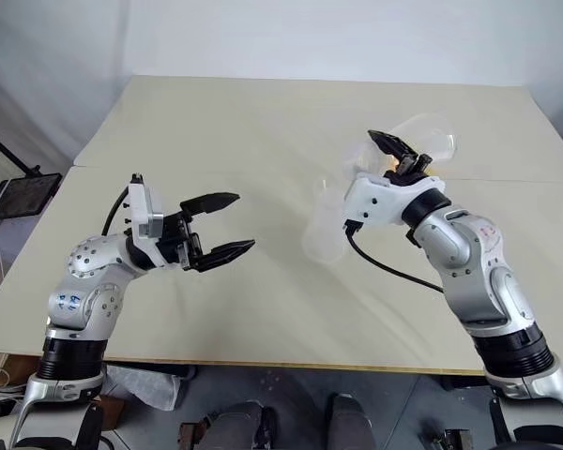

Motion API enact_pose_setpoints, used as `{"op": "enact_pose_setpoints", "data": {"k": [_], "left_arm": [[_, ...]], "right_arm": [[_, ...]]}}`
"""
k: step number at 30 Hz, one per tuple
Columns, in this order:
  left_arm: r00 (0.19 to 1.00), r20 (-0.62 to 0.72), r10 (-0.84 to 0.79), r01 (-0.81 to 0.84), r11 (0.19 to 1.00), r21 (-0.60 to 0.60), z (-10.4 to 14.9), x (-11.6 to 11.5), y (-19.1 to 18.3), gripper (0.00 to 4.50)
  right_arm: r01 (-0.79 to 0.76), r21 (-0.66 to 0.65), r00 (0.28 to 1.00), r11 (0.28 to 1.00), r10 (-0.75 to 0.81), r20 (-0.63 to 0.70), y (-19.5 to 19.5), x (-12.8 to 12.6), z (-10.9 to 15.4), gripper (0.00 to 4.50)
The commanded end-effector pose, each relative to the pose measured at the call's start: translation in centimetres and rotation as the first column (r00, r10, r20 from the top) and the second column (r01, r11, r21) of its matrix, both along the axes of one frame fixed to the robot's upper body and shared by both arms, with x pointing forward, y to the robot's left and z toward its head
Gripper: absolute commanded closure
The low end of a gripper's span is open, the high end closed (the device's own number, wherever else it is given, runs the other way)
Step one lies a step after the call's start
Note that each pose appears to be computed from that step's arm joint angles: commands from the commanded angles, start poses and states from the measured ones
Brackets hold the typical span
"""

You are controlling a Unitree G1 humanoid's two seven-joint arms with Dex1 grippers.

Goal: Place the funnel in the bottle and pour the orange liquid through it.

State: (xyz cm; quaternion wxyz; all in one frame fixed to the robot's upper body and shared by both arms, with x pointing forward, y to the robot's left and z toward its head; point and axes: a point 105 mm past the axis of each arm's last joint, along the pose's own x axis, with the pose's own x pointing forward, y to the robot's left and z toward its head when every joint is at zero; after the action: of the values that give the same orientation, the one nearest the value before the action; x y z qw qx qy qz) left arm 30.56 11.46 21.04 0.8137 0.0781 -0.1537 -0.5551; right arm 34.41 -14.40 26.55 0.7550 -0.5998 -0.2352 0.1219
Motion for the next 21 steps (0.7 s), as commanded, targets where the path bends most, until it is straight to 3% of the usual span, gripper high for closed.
{"op": "enact_pose_setpoints", "data": {"k": [1, 7, 21], "left_arm": [[0.999, 0.034, -0.013, 0.014, 1.0, -0.006, 0.83, -0.3, -0.33, 0.0], [0.999, 0.036, -0.013, 0.013, 1.0, -0.005, 0.99, -0.32, -0.36, 0.0], [0.999, 0.038, -0.016, 0.017, 1.0, -0.012, 1.17, -0.2, -0.58, 0.0]], "right_arm": [[-0.013, -0.043, 0.995, 0.999, 0.017, 0.102, 0.61, -0.62, 1.9, 2.04], [-0.016, -0.142, 0.987, 0.99, 0.039, 0.156, 1.21, -0.93, 1.73, 2.04], [0.024, -0.239, 0.974, 0.971, 0.031, 0.225, 1.1, -0.75, 1.92, 2.04]]}}
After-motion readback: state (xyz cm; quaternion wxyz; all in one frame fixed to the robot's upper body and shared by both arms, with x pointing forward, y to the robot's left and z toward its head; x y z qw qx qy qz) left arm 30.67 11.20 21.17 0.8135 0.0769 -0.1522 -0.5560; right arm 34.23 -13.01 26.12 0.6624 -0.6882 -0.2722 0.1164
